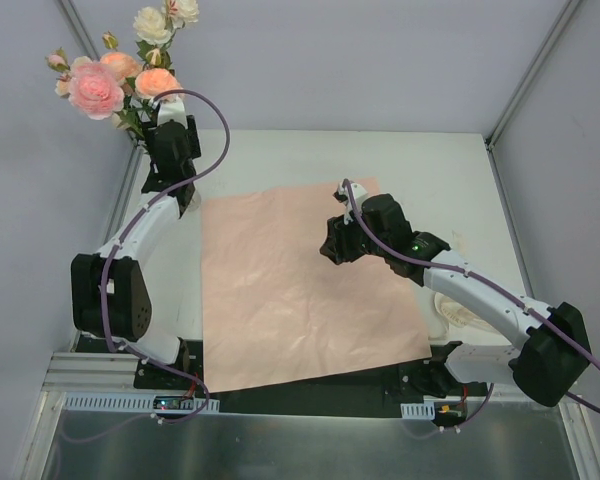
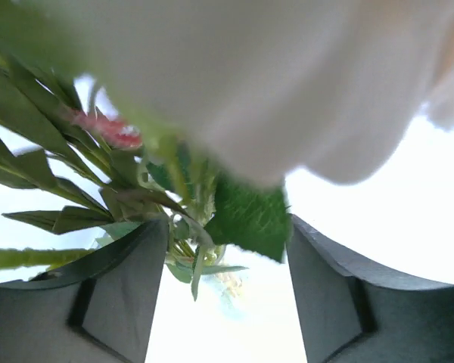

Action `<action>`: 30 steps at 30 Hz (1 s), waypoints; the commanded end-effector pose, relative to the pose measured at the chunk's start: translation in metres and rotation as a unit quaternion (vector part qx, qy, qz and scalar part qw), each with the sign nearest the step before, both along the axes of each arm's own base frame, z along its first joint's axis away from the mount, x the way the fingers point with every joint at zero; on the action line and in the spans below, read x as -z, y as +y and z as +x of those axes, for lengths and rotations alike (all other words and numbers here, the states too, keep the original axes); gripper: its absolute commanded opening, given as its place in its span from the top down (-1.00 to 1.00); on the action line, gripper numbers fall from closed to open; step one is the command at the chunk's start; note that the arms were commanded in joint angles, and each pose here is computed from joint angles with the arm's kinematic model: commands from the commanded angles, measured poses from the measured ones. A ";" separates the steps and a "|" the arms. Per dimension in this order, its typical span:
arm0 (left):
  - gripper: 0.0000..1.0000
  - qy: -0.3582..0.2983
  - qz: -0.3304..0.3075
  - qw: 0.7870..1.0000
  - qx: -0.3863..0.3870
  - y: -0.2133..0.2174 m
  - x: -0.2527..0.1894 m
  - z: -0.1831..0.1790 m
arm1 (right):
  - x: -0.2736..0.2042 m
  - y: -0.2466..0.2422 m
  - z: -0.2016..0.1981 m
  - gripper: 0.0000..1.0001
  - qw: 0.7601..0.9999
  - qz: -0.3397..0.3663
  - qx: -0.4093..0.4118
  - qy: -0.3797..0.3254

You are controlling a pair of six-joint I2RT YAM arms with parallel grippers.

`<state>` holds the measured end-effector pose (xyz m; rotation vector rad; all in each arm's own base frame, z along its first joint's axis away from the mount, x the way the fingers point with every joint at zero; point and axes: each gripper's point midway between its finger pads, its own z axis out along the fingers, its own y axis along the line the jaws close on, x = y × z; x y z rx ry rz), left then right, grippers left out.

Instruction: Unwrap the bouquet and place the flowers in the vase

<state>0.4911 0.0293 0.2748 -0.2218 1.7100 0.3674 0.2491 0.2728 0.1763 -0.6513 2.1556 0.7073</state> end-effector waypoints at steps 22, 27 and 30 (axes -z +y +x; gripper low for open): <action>-0.87 -0.049 -0.179 0.960 0.209 -0.078 -0.070 -0.111 | -0.021 -0.008 0.008 -0.11 0.999 -0.001 0.039 -0.008; -0.89 -0.058 -0.222 0.928 0.295 -0.109 -0.085 -0.149 | -0.031 -0.045 0.009 -0.35 0.993 -0.038 0.102 -0.040; -0.89 -0.066 -0.242 0.908 0.336 -0.124 -0.095 -0.172 | -0.039 -0.066 0.007 -0.47 0.988 -0.055 0.133 -0.055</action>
